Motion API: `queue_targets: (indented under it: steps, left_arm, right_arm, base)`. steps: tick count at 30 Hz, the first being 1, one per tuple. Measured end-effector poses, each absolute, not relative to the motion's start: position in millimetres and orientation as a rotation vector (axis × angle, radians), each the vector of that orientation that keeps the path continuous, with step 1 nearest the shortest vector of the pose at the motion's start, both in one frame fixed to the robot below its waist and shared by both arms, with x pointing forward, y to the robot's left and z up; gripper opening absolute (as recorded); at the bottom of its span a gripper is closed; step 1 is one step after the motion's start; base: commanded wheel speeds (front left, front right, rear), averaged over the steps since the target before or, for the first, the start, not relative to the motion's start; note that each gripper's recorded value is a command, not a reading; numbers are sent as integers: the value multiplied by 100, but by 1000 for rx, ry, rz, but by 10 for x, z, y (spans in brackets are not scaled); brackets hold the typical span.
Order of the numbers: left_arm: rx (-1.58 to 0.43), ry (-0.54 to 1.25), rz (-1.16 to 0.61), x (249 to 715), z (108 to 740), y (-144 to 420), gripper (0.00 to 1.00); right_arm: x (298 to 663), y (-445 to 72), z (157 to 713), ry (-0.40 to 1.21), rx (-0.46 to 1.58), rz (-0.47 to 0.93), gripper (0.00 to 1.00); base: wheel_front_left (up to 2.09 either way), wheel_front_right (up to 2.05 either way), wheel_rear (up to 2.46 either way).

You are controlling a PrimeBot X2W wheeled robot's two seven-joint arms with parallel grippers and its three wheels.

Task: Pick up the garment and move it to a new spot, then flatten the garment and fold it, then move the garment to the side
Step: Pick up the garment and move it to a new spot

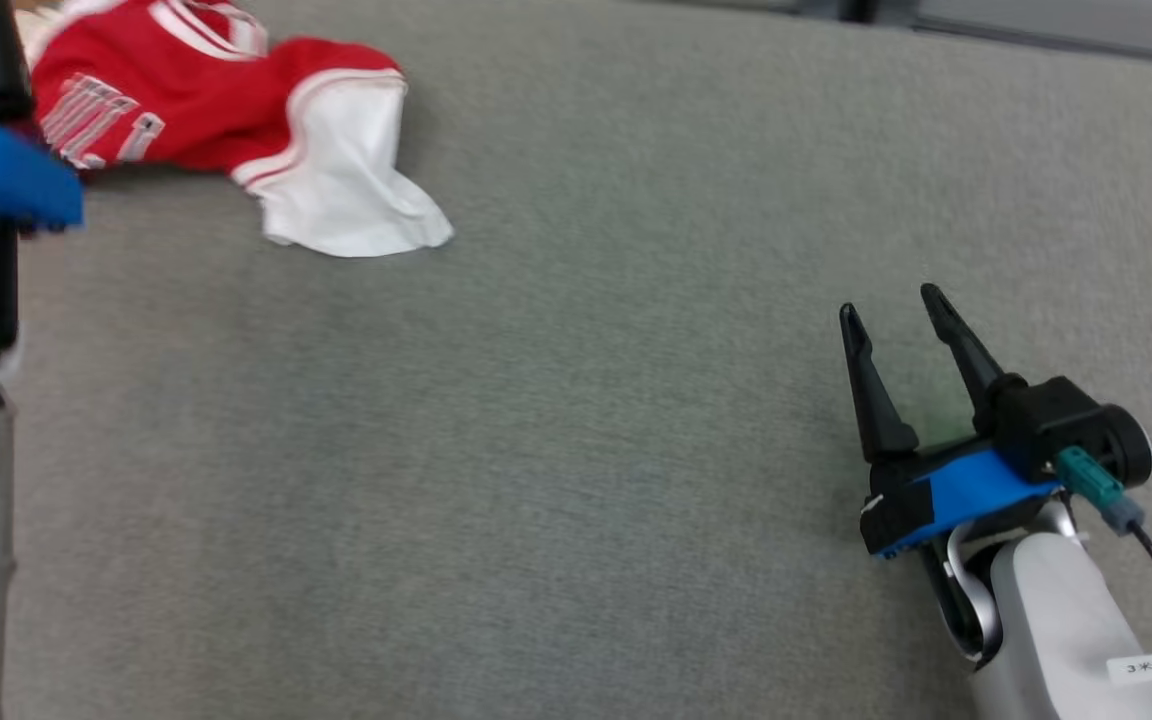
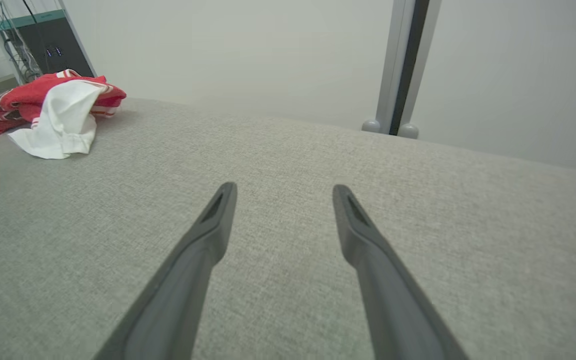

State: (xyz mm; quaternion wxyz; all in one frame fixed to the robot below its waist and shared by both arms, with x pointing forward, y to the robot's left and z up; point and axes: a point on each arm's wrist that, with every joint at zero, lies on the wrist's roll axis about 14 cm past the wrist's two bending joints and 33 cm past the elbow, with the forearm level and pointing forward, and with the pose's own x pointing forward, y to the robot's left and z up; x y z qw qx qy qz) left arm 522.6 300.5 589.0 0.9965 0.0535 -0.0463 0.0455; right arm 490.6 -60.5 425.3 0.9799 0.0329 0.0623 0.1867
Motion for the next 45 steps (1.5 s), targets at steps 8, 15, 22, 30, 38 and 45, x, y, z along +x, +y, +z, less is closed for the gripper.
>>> queue_targets:
  steps: [8, 15, 22, 30, 38, 45]
  left_arm:
    - [47, 373, 20, 5958, 4720, 2730, 100]
    - [-5, 732, 113, 5868, 3682, 2890, 100]
    - [-47, 839, 129, 5752, 3344, 2942, 49]
    - [-2, 806, 145, 5654, 3482, 3096, 0]
    - [60, 639, 151, 5684, 4136, 3299, 0]
    - [122, 474, 80, 5713, 4897, 3160, 0]
  right_arm:
    - [5007, -993, 3992, 179, 22, 290, 100]
    - [5081, -1238, 3865, 190, -17, 233, 100]
    - [5111, -1268, 3804, 193, -15, 224, 100]
    - [5108, -1229, 3912, 170, -2, 231, 100]
    - [5034, -1201, 4204, 112, 27, 233, 100]
    - [4831, -1267, 4482, 65, 54, 212, 100]
  base:
    - [0, 0, 0]
    - [0, 0, 0]
    - [0, 0, 0]
    - [0, 0, 0]
    - [0, 0, 0]
    - [0, 0, 0]
